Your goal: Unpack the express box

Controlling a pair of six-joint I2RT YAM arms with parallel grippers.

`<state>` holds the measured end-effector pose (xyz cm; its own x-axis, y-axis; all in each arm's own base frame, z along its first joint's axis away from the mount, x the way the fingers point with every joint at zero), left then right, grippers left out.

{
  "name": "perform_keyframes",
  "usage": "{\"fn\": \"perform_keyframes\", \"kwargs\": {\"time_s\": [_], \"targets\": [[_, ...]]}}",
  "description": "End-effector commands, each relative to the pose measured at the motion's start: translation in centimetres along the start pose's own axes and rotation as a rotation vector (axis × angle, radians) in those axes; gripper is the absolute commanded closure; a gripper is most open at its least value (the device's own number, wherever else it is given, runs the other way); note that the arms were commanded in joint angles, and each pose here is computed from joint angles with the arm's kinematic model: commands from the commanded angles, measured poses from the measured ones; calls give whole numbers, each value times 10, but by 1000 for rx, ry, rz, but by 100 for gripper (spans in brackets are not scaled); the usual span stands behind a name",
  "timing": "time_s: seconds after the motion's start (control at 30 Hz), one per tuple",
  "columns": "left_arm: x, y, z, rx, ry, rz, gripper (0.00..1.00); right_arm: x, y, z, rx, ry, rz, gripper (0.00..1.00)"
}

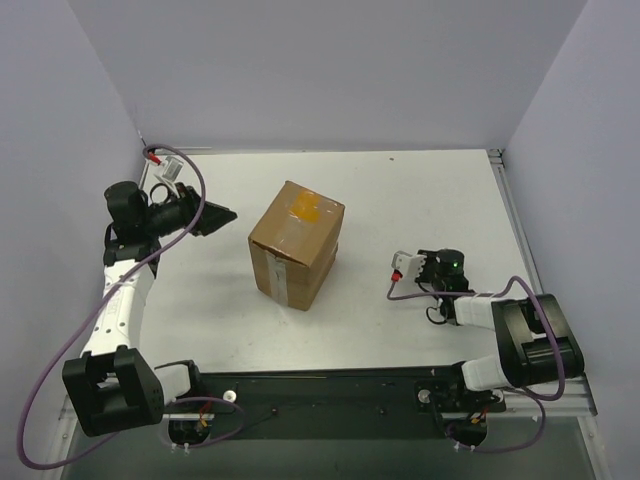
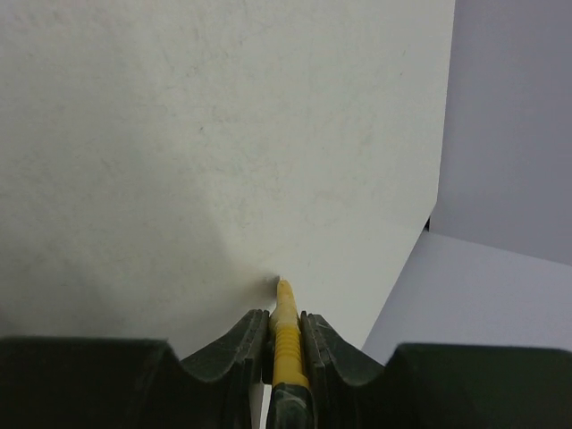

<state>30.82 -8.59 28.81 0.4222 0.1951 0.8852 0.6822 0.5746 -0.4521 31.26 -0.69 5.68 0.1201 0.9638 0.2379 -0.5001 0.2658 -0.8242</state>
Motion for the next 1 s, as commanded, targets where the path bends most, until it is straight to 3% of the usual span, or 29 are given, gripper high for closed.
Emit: {"fn": "perform_keyframes", "kwargs": {"time_s": [0.0, 0.03, 0.07, 0.13, 0.17, 0.23, 0.27, 0.3, 0.33, 0.37, 0.53, 0.67, 0.73, 0.77, 0.97], "targets": [[-9, 4, 10, 52, 24, -24, 47, 8, -33, -10, -80, -42, -47, 73], [-10, 4, 10, 55, 23, -25, 47, 7, -30, -11, -67, -30, -53, 67], [-11, 4, 11, 58, 22, -25, 46, 3, -25, -10, -38, -7, -55, 55], [-14, 5, 11, 60, 24, -18, 46, 3, -20, -9, -5, 8, -67, 43], [-13, 4, 11, 61, 21, -21, 46, 2, -10, -4, 61, 29, -63, 31], [-12, 7, 11, 79, 18, -18, 42, 19, -21, 10, 36, 37, -113, 25], [-12, 7, 12, 87, 18, -20, 41, 18, -5, 20, 139, 65, -114, 18], [-8, 9, 12, 105, 14, -33, 40, 35, 2, 28, 205, 9, -142, 12], [-7, 10, 13, 112, 14, -56, 38, 57, -23, 42, 187, -58, -255, 7], [-7, 10, 13, 115, 15, -62, 38, 56, -2, 60, 334, -21, -304, 2], [-4, 5, 16, 108, 14, -106, 36, 125, -25, 127, 567, -103, -638, 0], [-10, -5, 19, 71, 33, -117, 35, 175, -61, 151, 583, -250, -659, 0], [-14, -11, 21, 56, 41, -126, 35, 200, -83, 148, 551, -315, -654, 2], [-20, -12, 21, 46, 48, -117, 35, 219, -107, 154, 511, -369, -694, 3], [-44, -36, 29, -53, 82, -214, 33, 285, -154, 127, 505, -497, -880, 14]]}}
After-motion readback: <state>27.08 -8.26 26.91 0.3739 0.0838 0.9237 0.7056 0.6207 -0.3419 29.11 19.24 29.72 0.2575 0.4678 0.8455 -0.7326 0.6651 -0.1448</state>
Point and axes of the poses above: each gripper's point midway between its finger pads, its own z axis back along the fingers, its own y axis along the line the jaws close on, x = y × z, the point moved 3 cm from there along z, back along the fingers, and after that the axes turned 7 degrees about -z, right-handed, at the moved point
